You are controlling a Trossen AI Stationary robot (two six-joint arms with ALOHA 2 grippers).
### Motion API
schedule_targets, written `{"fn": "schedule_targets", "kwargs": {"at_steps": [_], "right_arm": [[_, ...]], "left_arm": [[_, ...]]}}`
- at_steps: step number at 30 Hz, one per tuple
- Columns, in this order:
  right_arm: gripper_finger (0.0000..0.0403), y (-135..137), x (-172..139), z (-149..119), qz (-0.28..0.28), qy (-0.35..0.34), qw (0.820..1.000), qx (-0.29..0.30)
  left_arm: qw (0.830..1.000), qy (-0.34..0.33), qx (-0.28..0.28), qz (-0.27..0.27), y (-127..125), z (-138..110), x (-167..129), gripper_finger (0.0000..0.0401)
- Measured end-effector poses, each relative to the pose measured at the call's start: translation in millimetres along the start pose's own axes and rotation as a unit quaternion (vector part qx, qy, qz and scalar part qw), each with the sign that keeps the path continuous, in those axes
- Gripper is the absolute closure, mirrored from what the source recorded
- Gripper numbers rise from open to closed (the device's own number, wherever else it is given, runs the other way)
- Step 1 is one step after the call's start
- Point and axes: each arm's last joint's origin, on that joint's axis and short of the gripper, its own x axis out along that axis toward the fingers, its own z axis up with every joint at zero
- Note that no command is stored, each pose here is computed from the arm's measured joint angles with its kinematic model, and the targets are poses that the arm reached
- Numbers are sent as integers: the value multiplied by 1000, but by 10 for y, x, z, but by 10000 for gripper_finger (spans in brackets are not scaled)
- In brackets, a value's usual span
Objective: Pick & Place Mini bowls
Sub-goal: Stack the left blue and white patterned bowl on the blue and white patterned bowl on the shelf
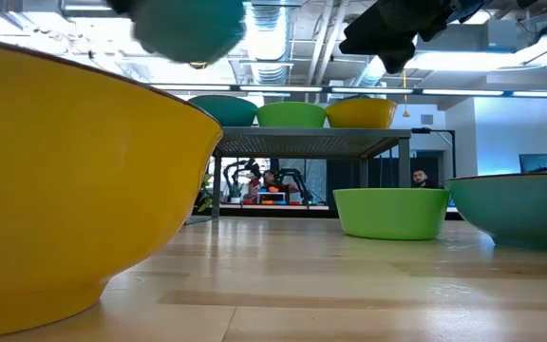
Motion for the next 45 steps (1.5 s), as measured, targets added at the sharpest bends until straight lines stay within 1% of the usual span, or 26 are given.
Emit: {"fn": "schedule_targets", "kwargs": {"at_steps": [3,6,9,13,15,18,21,25,29,32,34,36,41,45], "right_arm": [[291,2,-1,0,0,0,1000,0],[291,2,-1,2,1,-1,1000,0],[291,2,-1,1,0,0,1000,0],[291,3,-1,2,1,-1,1000,0],[291,5,-1,4,1,-2,1000,1],[291,5,-1,6,1,-3,1000,1],[291,5,-1,8,1,-4,1000,2],[291,5,-1,8,1,-4,1000,2],[291,7,-2,5,1,-3,1000,1],[291,10,-3,4,2,-2,1000,1],[291,10,-3,1,3,0,1000,0],[291,10,-3,-1,3,1,1000,0],[291,9,-2,-1,3,1,1000,-1],[291,1,-3,-29,0,15,1000,-4]], "left_arm": [[997,-40,-42,59,164,211,-82,385],[990,-80,-65,93,346,393,-223,390],[983,-97,-89,126,538,500,-387,388],[971,-95,-117,186,813,491,-553,384],[962,-88,-142,215,942,458,-608,386],[950,-83,-167,252,1110,432,-637,390],[938,-81,-192,276,1236,418,-610,387],[929,-66,-222,288,1346,385,-522,383],[928,-45,-246,275,1408,349,-394,389],[924,-38,-259,278,1445,331,-341,387],[920,-36,-266,285,1480,320,-338,384],[913,-32,-286,288,1514,297,-349,383],[904,-18,-336,264,1573,246,-371,382],[900,1,-345,267,1596,204,-371,381]]}}
